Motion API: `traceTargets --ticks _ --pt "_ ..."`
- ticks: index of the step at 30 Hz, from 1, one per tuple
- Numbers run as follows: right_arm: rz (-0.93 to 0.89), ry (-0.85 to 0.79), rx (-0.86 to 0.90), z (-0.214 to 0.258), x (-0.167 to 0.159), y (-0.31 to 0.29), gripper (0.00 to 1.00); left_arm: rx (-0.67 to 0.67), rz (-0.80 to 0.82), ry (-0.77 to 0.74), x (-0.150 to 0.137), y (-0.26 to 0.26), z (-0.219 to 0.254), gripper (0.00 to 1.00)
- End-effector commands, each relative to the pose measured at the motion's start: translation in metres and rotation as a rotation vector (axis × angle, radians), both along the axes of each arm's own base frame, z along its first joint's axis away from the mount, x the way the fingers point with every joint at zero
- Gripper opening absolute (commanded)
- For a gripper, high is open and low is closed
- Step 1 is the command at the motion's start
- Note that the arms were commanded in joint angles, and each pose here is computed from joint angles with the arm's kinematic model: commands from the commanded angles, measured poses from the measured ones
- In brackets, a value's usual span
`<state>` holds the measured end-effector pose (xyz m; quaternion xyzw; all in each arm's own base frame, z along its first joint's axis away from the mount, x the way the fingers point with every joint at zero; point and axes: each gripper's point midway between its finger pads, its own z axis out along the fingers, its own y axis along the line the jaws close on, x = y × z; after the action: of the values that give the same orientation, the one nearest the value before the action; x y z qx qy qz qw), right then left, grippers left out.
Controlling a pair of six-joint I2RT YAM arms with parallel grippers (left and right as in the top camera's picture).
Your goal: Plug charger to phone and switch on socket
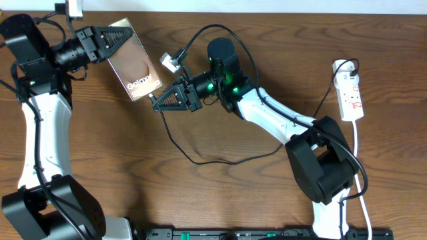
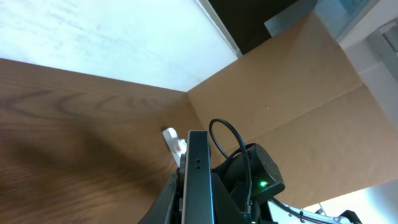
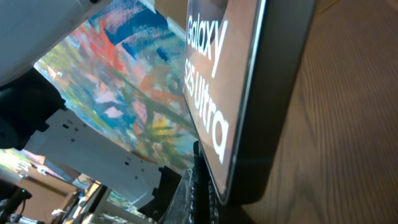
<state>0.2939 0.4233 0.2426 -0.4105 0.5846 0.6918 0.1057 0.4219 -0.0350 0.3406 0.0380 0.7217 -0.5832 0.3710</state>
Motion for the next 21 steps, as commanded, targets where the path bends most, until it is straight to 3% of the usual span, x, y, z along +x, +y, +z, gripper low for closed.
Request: traceTargets --ticks 1,21 --pt "0.012 -0.007 0.005 0.0028 -0.0062 0.0076 0.01 0.003 -0.014 -0.019 -0.0029 -0.0006 0.0034 0.07" --pt "0.014 0.006 -0.002 0.0027 -0.0084 0.0099 0.01 0.004 -0.015 -0.02 -0.0029 -0.0012 0.0034 0.07"
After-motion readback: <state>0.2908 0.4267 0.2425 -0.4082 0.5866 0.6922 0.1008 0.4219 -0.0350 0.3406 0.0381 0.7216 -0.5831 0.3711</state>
